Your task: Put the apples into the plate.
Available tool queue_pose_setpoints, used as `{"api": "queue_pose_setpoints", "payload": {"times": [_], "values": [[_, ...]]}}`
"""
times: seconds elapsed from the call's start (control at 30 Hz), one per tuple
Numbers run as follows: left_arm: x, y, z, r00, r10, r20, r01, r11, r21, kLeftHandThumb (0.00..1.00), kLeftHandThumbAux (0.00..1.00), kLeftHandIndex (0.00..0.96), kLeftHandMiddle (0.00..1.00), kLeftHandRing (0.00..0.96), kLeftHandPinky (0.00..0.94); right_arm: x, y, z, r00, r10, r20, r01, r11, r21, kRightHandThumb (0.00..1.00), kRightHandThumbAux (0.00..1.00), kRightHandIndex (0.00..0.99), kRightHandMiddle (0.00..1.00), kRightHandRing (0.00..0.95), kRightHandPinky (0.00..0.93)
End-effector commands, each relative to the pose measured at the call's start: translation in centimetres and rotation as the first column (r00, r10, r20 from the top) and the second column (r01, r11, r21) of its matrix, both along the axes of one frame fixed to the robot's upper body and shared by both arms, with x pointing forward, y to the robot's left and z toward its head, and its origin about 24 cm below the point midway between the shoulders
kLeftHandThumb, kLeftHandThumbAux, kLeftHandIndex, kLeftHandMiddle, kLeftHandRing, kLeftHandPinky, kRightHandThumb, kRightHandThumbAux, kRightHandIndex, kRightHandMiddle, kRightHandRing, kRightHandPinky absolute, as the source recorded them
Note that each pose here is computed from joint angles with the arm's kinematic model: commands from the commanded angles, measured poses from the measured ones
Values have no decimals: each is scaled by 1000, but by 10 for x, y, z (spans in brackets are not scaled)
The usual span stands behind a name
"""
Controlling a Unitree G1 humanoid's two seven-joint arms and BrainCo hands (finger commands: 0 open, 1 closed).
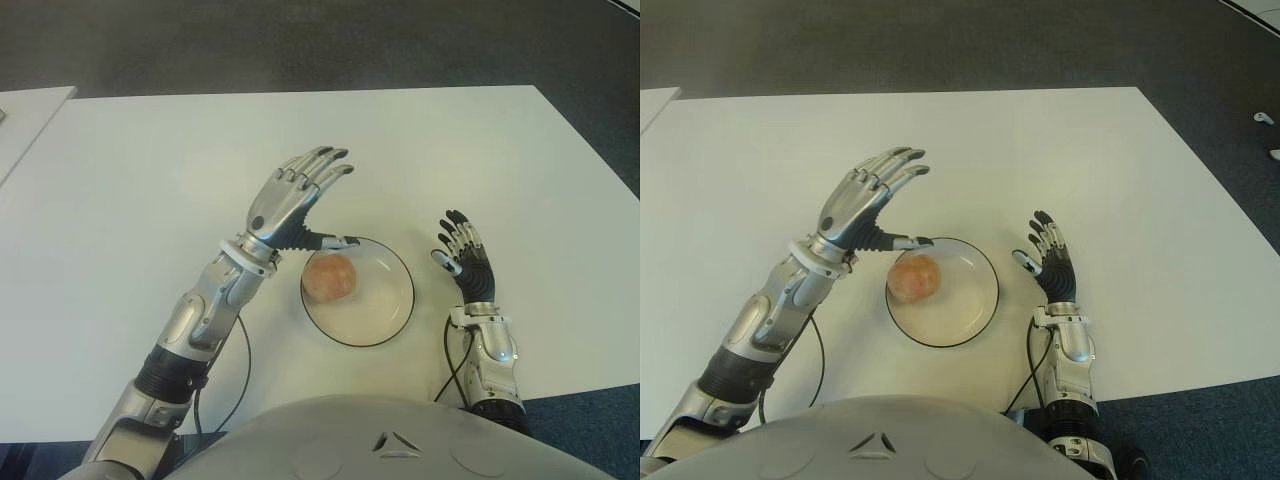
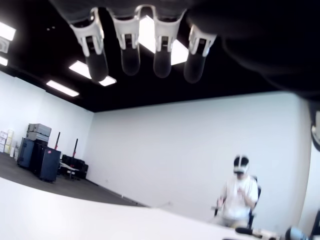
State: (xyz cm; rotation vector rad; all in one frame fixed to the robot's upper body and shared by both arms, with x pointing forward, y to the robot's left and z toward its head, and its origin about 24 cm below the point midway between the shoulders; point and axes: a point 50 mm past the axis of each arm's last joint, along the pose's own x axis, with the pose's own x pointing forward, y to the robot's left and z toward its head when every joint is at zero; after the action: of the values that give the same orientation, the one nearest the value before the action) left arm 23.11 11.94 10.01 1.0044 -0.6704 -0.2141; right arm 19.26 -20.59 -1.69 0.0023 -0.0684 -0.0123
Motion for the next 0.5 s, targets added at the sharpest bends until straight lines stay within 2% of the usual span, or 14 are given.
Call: {"api": "queue_pose_setpoints", "payload": {"times": [0.03,0.1,0.2,0.23,0.3,0.37,0.43,0.5], "values": [[0,32,-19,989,79,-124,-111,954,-279,238,405,251,213,180,210,-30,22,-43,985,-21,-173,47,988,147,254,645,71,70,69,82],[-4,40,-27,978,82,-193,-155,900,-406,263,434,273,238,202,224,-30,22,-43,985,-19,-169,44,988,145,252,638,75,72,65,83],[-17,55,-49,934,102,-341,-304,730,-612,293,483,291,266,226,231,-30,23,-41,988,-17,-156,38,990,137,251,622,86,76,64,88],[-20,57,-53,926,103,-363,-330,691,-643,308,519,298,281,242,247,-31,22,-41,988,-17,-154,38,990,135,250,614,91,77,63,91],[-30,61,-68,899,112,-424,-406,578,-708,320,580,306,307,275,290,-31,21,-40,988,-20,-150,41,990,134,250,602,98,80,64,97],[-37,60,-77,874,92,-476,-461,465,-756,313,621,311,327,305,333,-32,20,-39,989,-30,-147,49,990,130,251,594,101,84,66,101],[-43,56,-81,863,66,-500,-481,408,-776,300,641,313,338,327,360,-33,18,-38,989,-36,-145,55,990,126,253,588,102,88,68,104],[-54,51,-90,841,25,-541,-515,347,-784,280,642,310,341,346,377,-34,16,-38,989,-42,-144,60,991,121,256,581,99,92,72,108]]}}
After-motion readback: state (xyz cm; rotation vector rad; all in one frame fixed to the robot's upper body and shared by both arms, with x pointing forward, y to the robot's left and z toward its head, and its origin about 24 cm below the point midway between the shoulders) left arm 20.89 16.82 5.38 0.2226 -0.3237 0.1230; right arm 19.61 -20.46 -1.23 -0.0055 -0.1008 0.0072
